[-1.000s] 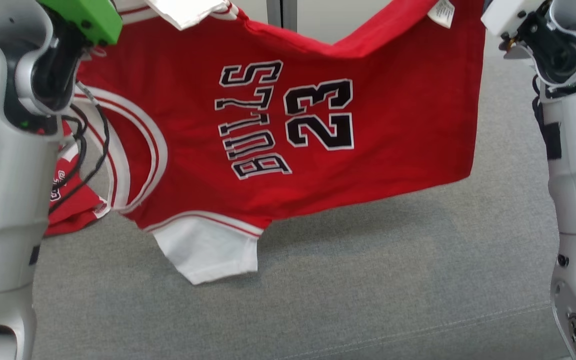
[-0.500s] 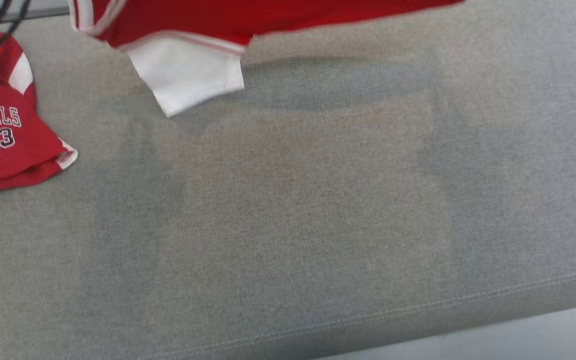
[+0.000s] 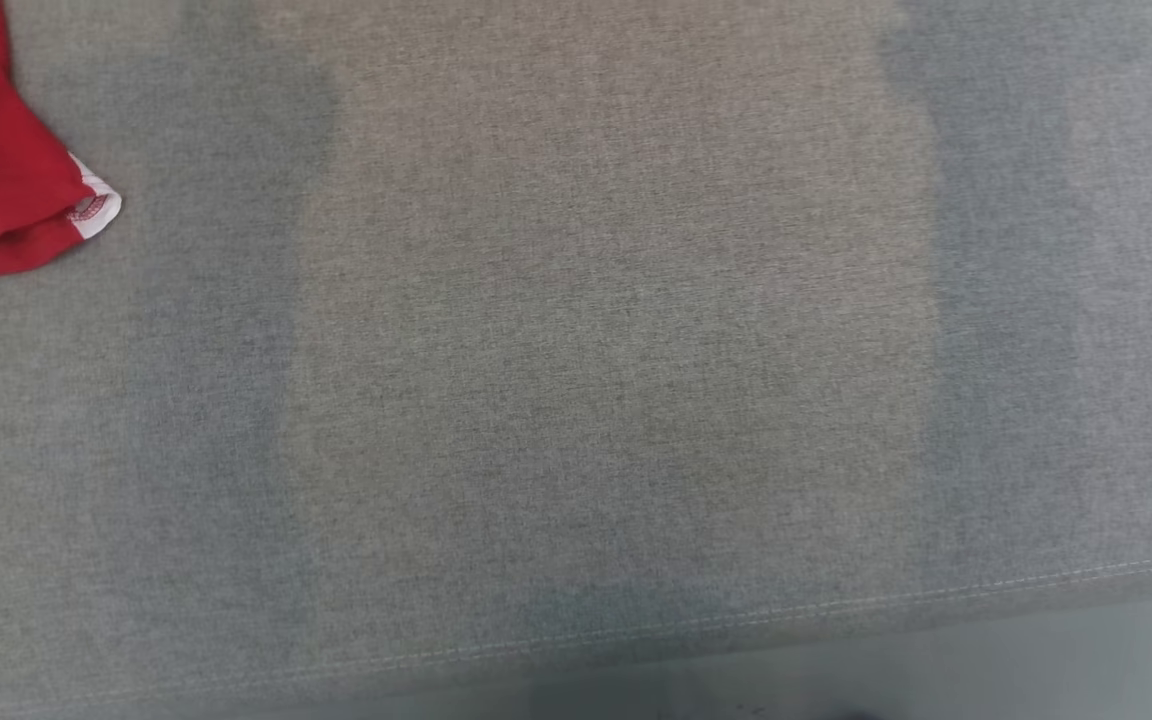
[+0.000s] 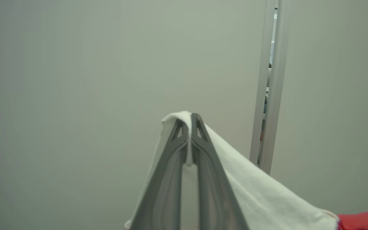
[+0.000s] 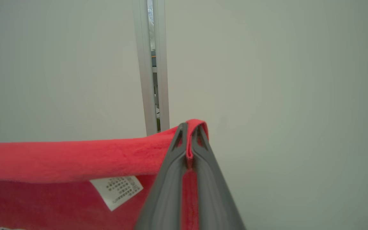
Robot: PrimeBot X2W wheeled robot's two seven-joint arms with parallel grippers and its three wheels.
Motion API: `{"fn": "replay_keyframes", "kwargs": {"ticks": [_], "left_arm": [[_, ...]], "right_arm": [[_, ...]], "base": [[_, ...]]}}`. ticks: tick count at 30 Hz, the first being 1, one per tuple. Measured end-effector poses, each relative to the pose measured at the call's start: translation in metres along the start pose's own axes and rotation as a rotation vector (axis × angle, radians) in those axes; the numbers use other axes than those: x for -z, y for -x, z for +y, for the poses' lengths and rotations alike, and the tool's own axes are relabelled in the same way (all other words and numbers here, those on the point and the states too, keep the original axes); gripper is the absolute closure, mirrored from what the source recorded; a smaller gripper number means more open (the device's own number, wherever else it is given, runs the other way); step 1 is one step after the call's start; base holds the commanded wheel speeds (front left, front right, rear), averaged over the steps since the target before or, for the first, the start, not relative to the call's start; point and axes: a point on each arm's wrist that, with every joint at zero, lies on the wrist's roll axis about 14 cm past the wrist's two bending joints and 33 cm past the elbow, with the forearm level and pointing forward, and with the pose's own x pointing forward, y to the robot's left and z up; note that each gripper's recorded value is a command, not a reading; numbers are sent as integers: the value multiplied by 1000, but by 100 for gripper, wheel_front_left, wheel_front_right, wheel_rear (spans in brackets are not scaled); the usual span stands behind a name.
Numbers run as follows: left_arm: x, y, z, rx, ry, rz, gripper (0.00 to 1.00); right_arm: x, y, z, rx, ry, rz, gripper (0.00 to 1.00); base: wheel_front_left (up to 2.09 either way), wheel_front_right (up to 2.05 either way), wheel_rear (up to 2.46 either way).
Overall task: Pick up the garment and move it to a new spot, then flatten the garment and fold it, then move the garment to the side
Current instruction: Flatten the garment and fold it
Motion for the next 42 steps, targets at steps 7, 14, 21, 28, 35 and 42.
{"fn": "replay_keyframes", "kwargs": {"ticks": [7,14,21,28,35,42], "left_arm": [[20,-5,13,-14,9,12,100],[77,6,13,63,29,174,100],[124,34,17,114,51,329,100],[151,84,33,112,68,466,100],[171,164,23,123,184,600,100],[177,280,20,72,280,746,100]], "right_arm": [[36,-16,21,-28,-31,17,100],[100,-14,45,-80,-39,141,100],[150,16,66,-141,-81,294,100],[172,63,42,-133,-91,448,100],[186,131,24,-134,-153,591,100],[190,207,28,-174,-221,655,100]], "base": [[0,0,0],[0,0,0],[0,0,0],[0,0,0],[0,0,0],[0,0,0]]}}
